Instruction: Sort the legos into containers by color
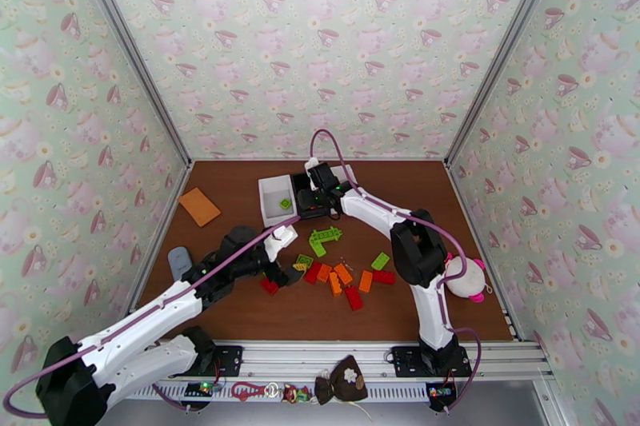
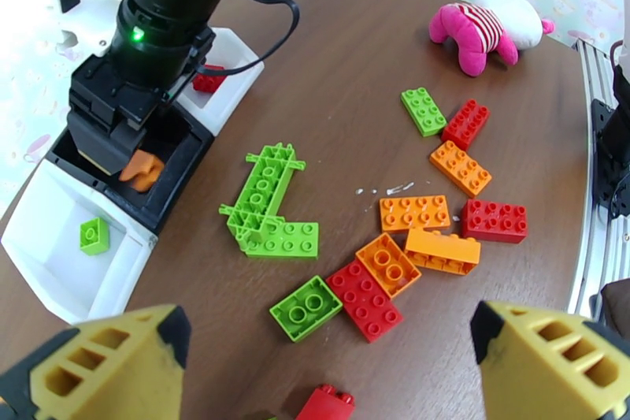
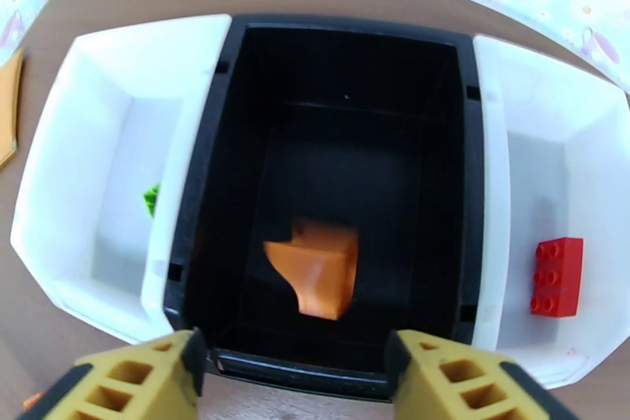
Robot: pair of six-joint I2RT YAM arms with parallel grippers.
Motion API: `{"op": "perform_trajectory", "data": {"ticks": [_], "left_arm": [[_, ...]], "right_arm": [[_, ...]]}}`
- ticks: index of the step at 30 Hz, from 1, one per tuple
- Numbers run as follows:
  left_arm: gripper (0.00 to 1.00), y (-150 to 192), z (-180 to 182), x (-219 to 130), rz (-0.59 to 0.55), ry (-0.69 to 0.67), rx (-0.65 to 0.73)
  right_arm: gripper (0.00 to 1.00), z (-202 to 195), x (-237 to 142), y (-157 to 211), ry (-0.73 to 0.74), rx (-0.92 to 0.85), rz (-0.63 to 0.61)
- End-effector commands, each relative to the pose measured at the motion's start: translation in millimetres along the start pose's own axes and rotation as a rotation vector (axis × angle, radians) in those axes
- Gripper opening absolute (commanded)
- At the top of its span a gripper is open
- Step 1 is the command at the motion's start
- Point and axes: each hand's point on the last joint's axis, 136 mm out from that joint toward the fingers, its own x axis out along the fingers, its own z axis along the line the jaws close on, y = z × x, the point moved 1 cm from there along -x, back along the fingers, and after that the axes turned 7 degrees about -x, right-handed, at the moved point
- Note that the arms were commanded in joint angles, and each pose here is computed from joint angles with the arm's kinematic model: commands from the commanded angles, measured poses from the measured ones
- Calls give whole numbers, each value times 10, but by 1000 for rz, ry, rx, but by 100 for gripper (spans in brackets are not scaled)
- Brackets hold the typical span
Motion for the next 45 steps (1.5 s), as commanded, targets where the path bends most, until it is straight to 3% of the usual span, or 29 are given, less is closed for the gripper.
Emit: {"op": "perform_trajectory", "data": {"ticks": [1,7,15,20,25,35,45], "left_arm": [[100,52,-63,-33,16,32,-4],[100,-28,-117,-92,9,46,-10],[100,-173,-94,-2,54,35,-46],[100,-215,6,122,95,-10,-96],[100,-202,-91,258,50,27,0],[100,-284,-283,289,16,116,126],[100,-198,-494,257,13,203,168]], "right_arm": [[76,4,-439,-206,-25,18,-100],[88,-134,-777,223,19,81,-70],[96,-234,-1283,888,36,168,34],[97,-348,-1613,1332,81,187,119],[95,-617,-1765,1707,234,228,151],[92,-972,-1705,2014,455,459,142],[91,-997,-1418,2286,492,518,237]]}}
